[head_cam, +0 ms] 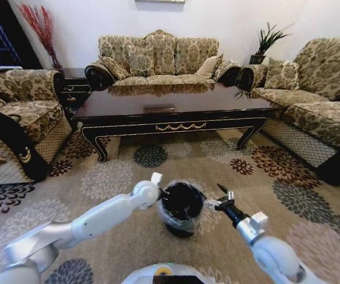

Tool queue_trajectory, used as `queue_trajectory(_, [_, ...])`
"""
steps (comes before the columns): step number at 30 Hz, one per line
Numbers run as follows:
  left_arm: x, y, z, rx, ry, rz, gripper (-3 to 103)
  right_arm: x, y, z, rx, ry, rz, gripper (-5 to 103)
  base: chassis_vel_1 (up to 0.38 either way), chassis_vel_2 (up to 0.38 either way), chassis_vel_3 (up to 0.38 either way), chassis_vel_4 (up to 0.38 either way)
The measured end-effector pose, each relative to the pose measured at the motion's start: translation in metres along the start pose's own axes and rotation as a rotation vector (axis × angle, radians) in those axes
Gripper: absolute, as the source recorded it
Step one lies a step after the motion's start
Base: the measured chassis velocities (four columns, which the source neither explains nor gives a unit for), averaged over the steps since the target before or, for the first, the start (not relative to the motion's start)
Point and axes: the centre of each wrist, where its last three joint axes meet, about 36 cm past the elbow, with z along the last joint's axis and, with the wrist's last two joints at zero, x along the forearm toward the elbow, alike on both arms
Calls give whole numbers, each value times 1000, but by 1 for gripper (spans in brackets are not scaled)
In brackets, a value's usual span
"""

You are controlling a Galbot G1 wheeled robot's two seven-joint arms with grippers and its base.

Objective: Move to the front of the table and pick up the trash from the floor, then place it into the trash bin.

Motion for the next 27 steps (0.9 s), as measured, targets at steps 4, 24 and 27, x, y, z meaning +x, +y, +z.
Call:
queue_trajectory(4, [12, 34, 13, 53, -4, -42, 2, -13, -17, 12, -55, 24, 58, 100, 0, 0, 0, 0])
queue_trajectory(24, [78, 149, 115, 328, -52, -232, 2, -144, -66, 88, -124, 249, 180, 100, 0, 0, 0, 0])
queue_trajectory(27, [81, 153, 129, 365, -50, -244, 2, -167, -65, 97, -136, 282, 189, 100, 0, 0, 0, 0])
